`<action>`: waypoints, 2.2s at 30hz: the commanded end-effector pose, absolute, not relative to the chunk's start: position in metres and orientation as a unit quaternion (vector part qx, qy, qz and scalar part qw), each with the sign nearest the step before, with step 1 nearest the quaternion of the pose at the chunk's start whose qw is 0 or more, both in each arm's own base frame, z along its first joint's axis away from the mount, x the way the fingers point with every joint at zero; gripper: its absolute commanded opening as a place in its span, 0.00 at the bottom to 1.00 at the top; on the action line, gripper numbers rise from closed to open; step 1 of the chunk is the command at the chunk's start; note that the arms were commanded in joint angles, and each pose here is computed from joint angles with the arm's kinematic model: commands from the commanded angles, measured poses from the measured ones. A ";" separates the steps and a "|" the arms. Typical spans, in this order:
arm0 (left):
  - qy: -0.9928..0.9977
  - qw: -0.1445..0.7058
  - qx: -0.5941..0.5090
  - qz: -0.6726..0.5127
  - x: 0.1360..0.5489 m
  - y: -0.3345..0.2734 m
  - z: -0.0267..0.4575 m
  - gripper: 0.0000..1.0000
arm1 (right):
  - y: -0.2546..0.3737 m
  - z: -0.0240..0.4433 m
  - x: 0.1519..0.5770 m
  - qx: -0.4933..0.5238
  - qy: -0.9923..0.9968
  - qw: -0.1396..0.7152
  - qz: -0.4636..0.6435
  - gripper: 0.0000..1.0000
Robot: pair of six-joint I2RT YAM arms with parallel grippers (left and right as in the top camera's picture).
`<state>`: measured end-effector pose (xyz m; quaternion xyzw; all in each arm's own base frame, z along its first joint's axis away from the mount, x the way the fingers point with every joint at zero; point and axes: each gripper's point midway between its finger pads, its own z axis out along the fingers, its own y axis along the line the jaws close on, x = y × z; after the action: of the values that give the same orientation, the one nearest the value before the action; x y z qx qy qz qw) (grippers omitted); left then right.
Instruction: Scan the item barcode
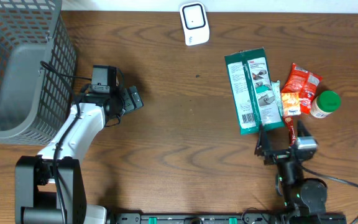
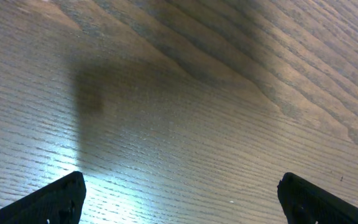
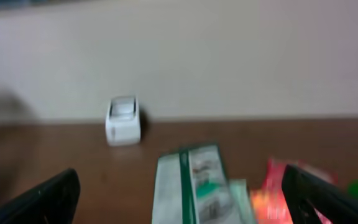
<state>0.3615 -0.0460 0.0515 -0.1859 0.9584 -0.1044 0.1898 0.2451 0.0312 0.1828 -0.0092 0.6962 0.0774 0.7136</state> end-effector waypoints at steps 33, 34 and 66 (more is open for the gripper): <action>0.959 0.188 -0.186 -0.100 0.360 -0.043 0.050 1.00 | 0.033 0.156 0.244 -0.023 0.733 0.676 0.071 0.99; 0.958 0.191 -0.186 -0.101 0.360 -0.044 0.052 1.00 | 0.033 0.156 0.244 -0.023 0.733 0.676 0.071 0.99; 0.788 0.584 -0.141 -0.137 0.148 -0.008 0.304 1.00 | 0.033 0.156 0.244 -0.023 0.733 0.676 0.071 0.99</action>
<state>0.1554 -0.0157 0.3155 -0.1362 0.7890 -0.1593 0.5776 0.2440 0.0347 0.1569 -0.0202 0.7328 0.0778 0.6756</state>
